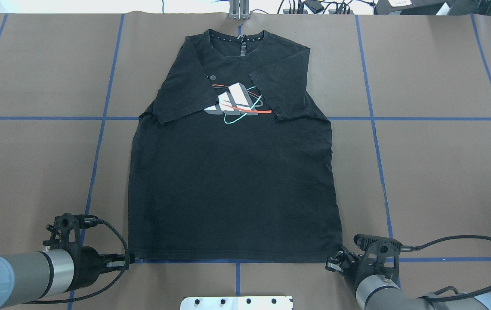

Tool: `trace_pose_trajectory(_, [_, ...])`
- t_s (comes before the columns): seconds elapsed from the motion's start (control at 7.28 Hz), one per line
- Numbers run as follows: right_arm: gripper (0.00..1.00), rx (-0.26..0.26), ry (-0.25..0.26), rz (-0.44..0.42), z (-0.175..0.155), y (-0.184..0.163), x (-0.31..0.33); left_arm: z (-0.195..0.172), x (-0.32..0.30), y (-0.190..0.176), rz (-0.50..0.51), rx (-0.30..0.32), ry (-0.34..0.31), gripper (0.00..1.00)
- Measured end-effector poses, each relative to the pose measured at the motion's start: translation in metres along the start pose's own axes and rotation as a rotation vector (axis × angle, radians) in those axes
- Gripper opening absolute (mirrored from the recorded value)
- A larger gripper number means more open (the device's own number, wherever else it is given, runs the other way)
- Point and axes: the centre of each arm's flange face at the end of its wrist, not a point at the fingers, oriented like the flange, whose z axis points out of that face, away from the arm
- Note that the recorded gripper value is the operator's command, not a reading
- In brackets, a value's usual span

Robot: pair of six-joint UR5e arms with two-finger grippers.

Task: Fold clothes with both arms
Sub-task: 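Lift the hem with both grippers and fold it toward the collar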

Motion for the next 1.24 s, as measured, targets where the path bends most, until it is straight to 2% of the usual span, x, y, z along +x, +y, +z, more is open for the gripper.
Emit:
trace_pose_trajectory(0.27, [0.00, -0.026, -0.045, 0.038, -0.031, -0.022, -0.008, -0.034, 0.022, -0.002, -0.003, -0.017, 0.061, 0.00])
trace_pose_trajectory(0.41, [0.00, -0.062, -0.064, 0.051, -0.051, -0.030, -0.008, -0.061, 0.037, -0.002, -0.004, -0.053, 0.091, 0.00])
trace_pose_trajectory(0.69, [0.00, -0.189, -0.108, 0.053, -0.105, -0.037, -0.004, -0.129, 0.062, 0.004, 0.002, -0.147, 0.127, 0.00])
trace_pose_trajectory(0.96, [0.00, -0.320, -0.173, 0.021, -0.160, -0.025, -0.006, -0.173, 0.073, 0.014, 0.013, -0.228, 0.154, 0.00])
trace_pose_trajectory(1.1, [0.00, -0.358, -0.198, 0.010, -0.177, -0.021, -0.007, -0.182, 0.076, 0.018, 0.017, -0.249, 0.164, 0.00])
trace_pose_trajectory(1.24, [0.00, -0.359, -0.211, 0.015, -0.183, -0.024, -0.008, -0.184, 0.077, 0.017, 0.017, -0.248, 0.167, 0.00])
